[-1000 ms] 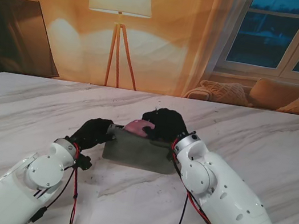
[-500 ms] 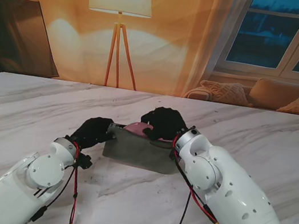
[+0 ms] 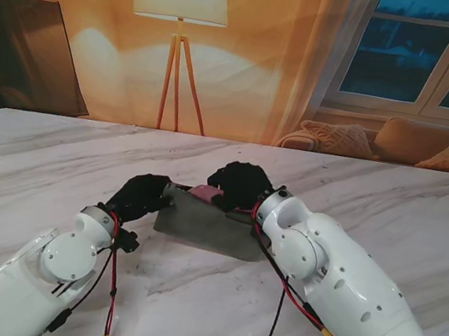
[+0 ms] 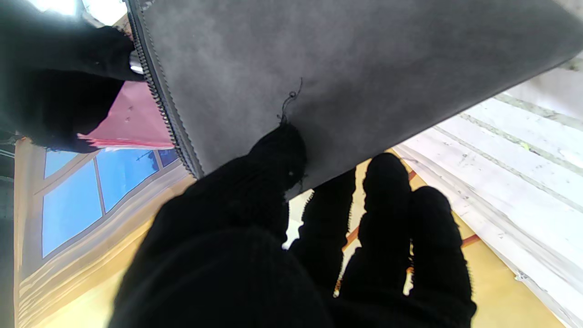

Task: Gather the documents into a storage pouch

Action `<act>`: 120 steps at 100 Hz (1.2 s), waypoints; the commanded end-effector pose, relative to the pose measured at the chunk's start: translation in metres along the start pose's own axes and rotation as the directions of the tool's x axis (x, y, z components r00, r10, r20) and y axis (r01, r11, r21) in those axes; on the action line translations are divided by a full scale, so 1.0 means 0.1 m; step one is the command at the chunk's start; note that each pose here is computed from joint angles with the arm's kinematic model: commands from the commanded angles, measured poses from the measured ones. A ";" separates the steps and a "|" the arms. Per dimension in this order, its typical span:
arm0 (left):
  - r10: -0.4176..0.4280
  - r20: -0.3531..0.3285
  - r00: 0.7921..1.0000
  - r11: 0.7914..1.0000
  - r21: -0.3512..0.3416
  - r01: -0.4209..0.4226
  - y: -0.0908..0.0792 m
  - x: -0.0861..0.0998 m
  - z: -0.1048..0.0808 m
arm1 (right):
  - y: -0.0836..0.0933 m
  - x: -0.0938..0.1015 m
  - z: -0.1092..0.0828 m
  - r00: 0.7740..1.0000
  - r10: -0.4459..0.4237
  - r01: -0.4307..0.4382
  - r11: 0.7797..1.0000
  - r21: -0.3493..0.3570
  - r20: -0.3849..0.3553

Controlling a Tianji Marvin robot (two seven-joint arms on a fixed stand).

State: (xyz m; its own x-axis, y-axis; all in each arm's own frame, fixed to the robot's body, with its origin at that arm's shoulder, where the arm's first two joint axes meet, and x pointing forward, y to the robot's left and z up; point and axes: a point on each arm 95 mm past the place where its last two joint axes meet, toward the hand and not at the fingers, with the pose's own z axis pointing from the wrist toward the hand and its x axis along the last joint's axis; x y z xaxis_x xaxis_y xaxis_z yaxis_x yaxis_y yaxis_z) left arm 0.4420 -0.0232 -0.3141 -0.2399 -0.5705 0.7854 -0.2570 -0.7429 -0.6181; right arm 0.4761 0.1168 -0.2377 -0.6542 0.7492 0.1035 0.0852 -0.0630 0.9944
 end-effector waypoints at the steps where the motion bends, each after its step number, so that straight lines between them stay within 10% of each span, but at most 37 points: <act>1: -0.009 -0.011 1.000 1.000 -0.011 0.009 0.01 0.03 0.00 | -0.10 0.03 0.03 1.000 0.008 -0.008 1.000 0.028 0.011; 73: -0.015 -0.036 0.999 0.999 -0.034 0.014 0.04 0.04 -0.01 | -0.35 0.09 0.10 0.999 0.043 -0.043 0.995 0.088 0.006; 120: 0.005 -0.020 1.000 1.000 -0.026 -0.005 0.05 -0.02 -0.02 | -0.19 -0.06 -0.08 0.996 0.069 -0.067 0.997 -0.043 0.058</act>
State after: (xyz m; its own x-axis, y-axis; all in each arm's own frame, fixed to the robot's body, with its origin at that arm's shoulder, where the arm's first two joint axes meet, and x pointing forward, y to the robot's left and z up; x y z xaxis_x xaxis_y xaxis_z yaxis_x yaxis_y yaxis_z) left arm 0.4401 -0.0226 -0.3163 -0.2625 -0.5700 0.7786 -0.2681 -0.7320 -0.6263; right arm 0.4741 0.1123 -0.2571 -0.5986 0.7784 0.1892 0.1118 -0.1528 0.9819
